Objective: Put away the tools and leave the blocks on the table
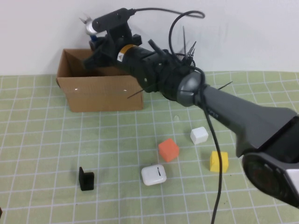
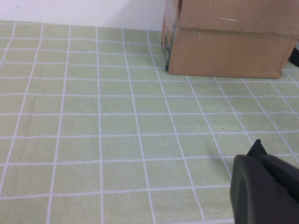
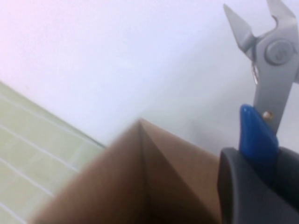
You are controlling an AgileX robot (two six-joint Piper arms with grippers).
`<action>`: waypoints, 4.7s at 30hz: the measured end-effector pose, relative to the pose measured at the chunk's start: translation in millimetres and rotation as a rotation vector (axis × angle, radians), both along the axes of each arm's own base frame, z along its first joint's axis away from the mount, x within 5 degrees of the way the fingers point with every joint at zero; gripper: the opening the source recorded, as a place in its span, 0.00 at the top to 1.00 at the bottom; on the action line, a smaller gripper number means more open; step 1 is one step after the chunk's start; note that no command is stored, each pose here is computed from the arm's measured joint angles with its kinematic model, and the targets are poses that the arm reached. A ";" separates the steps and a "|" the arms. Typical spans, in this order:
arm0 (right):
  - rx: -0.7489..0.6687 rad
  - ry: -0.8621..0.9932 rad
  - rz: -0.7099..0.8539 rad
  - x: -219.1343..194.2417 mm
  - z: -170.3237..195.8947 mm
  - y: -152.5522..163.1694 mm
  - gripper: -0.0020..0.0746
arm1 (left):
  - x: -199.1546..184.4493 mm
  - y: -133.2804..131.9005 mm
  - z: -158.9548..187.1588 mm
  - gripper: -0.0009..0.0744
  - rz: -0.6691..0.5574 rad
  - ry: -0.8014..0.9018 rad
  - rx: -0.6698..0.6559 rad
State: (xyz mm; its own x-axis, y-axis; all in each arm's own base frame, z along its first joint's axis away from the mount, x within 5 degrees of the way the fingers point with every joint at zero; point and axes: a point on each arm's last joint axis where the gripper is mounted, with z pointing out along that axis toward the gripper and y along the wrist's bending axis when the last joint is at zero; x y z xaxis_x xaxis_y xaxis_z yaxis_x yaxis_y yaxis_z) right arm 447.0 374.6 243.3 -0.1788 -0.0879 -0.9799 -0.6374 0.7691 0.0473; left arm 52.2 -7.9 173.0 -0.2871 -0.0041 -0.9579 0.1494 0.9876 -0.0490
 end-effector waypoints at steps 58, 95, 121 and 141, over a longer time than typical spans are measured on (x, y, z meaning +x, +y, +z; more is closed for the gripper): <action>-0.336 0.275 0.071 -88.9 149.8 -58.0 0.98 | 0.0 0.0 0.0 0.99 0.000 0.000 0.000; -0.454 0.211 -0.081 -234.0 178.6 -220.6 0.99 | 0.0 0.0 0.0 0.99 0.000 0.000 0.000; -0.019 -0.079 -0.737 -390.6 -55.7 -377.0 0.99 | 0.0 0.0 0.0 0.99 0.000 0.000 0.000; -0.087 0.087 -0.738 -394.5 -72.4 -377.5 0.99 | 0.0 0.0 0.0 0.99 0.000 0.000 0.000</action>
